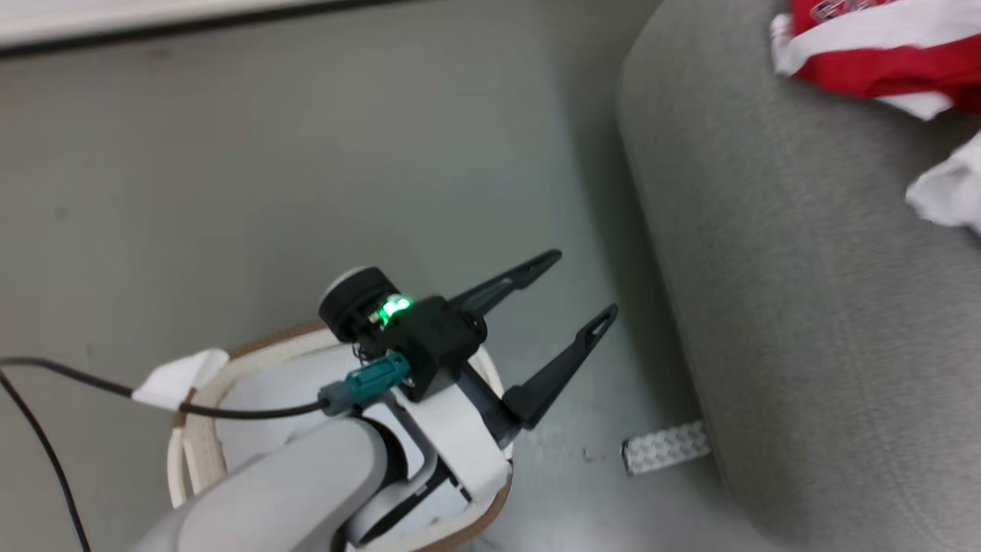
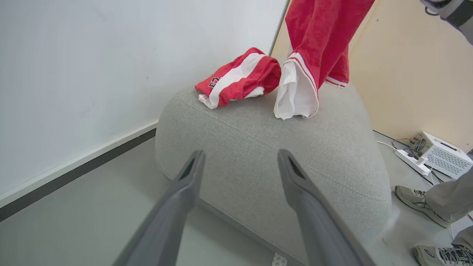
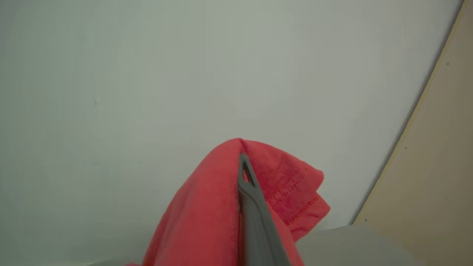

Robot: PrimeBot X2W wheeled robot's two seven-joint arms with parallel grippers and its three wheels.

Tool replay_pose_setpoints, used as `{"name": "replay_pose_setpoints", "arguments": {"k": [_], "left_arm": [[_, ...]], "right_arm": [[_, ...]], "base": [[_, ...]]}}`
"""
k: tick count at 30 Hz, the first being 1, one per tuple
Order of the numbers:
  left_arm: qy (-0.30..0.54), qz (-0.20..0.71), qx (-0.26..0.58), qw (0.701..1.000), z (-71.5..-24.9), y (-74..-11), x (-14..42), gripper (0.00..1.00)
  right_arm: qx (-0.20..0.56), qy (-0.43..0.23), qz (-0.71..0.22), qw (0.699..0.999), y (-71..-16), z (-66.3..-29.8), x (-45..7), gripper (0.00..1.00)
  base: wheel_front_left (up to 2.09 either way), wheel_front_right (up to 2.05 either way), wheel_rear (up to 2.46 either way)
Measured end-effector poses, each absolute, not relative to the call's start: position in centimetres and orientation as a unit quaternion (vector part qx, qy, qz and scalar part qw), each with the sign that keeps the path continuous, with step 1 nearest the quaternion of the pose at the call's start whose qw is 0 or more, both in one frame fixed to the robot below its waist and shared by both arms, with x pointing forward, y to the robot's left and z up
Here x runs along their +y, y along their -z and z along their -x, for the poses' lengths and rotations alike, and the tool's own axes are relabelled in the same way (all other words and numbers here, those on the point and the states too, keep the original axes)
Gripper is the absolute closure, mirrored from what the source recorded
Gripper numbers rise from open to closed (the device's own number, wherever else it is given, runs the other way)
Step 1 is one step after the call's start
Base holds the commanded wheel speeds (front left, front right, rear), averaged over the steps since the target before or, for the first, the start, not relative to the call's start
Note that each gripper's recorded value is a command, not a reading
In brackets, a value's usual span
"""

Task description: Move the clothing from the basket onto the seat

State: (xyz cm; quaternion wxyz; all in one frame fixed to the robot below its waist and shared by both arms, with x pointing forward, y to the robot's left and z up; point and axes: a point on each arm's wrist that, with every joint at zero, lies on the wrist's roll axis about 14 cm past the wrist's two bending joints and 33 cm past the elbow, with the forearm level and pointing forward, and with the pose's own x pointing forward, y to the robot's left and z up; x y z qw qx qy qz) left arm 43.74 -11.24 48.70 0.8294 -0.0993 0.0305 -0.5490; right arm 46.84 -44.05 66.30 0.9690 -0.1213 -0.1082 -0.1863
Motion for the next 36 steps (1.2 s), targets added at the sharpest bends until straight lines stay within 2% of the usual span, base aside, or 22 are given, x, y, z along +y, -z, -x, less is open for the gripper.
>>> {"name": "replay_pose_setpoints", "arguments": {"k": [3,7,10,11,12,14,17,19,21,32,36], "left_arm": [[0.543,0.106,0.044,0.832,-44.8,-46.9,-10.8,0.0],[0.536,0.115,0.062,0.834,-45.6,-44.7,-10.4,0.0],[0.532,0.121,0.071,0.835,-46.0,-43.5,-10.2,0.0],[0.532,0.121,0.071,0.835,-46.0,-43.5,-10.2,0.0],[0.528,0.121,0.075,0.837,-46.2,-42.9,-9.9,0.0],[0.525,0.121,0.076,0.839,-46.3,-42.6,-9.7,0.0],[0.523,0.12,0.074,0.841,-46.3,-42.7,-9.6,0.0],[0.522,0.119,0.067,0.842,-46.3,-43.3,-9.6,0.0],[0.521,0.116,0.063,0.843,-46.3,-43.7,-9.5,0.0],[0.514,0.119,0.037,0.848,-43.9,-47.7,-9.7,0.0],[0.505,0.113,0.028,0.855,-42.8,-49.1,-9.2,0.0]], "right_arm": [[-0.028,0.205,0.098,0.974,-59.9,-48.2,-45.5,1.0],[0.09,0.233,0.062,0.966,-50.1,-48.3,-46.8,1.0],[0.178,0.232,0.041,0.955,-43.5,-47.7,-46.0,1.0],[0.178,0.232,0.041,0.955,-43.5,-47.7,-46.0,1.0],[0.233,0.225,0.03,0.946,-39.9,-47.2,-45.2,1.0],[0.269,0.213,0.022,0.939,-37.4,-46.9,-44.0,1.0],[0.274,0.209,0.027,0.938,-37.0,-47.2,-43.8,0.8],[0.276,0.204,0.033,0.939,-37.2,-47.2,-43.7,0.57],[0.278,0.2,0.042,0.939,-37.7,-47.1,-43.7,0.0],[0.285,0.193,0.055,0.937,-42.2,-44.8,-44.0,0.0],[0.298,0.164,0.069,0.938,-44.0,-43.8,-42.6,0.0]], "base": [[0.0,0.0,0.0],[0.0,0.0,0.0],[0.0,0.0,0.0],[0.0,0.0,0.0],[0.0,0.0,0.0],[0.0,0.0,0.0],[0.0,0.0,0.0],[0.0,0.0,0.0],[0.0,0.0,0.0],[0.0,0.0,0.0],[0.0,0.0,0.0]]}}
